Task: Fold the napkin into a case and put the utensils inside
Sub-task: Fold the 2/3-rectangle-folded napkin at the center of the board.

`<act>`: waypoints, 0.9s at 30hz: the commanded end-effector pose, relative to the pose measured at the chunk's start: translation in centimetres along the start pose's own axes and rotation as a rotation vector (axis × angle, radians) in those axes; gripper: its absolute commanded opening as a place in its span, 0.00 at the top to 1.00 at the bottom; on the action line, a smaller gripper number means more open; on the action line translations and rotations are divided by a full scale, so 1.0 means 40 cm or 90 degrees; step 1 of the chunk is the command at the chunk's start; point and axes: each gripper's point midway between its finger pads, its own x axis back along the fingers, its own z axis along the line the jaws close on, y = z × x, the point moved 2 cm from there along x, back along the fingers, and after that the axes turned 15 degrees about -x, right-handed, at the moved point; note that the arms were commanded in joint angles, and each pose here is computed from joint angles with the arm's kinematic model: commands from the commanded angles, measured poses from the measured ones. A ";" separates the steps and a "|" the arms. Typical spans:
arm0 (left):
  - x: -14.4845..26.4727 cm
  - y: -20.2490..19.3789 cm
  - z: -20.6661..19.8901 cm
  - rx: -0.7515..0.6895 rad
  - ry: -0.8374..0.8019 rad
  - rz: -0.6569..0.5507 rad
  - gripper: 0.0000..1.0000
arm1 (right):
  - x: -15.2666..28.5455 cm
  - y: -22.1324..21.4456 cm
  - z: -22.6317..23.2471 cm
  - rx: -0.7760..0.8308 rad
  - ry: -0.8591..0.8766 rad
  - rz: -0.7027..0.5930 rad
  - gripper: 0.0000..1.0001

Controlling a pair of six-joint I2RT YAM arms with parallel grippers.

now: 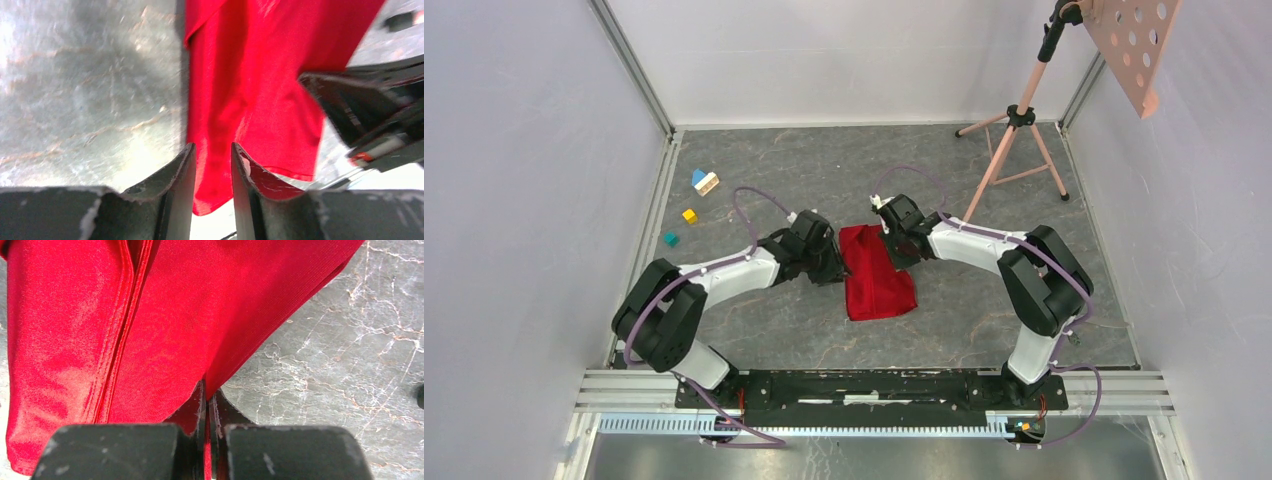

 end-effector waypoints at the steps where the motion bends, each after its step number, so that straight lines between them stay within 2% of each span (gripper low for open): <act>1: 0.037 0.110 -0.092 -0.006 -0.086 -0.039 0.64 | 0.050 0.065 -0.002 0.016 -0.016 -0.058 1.00; 4: 0.010 0.154 -0.114 0.003 -0.110 -0.041 0.70 | 0.060 0.076 0.005 0.017 -0.008 -0.070 1.00; 11: -0.083 0.206 -0.151 0.010 -0.143 -0.010 0.75 | 0.057 0.070 0.033 -0.007 0.058 -0.084 1.00; 18: -0.159 0.208 -0.099 0.002 -0.076 0.000 0.81 | 0.060 0.082 0.026 -0.014 0.051 -0.108 1.00; 27: -0.207 0.163 -0.032 0.059 -0.019 0.007 0.91 | 0.073 0.094 0.049 -0.014 0.035 -0.115 1.00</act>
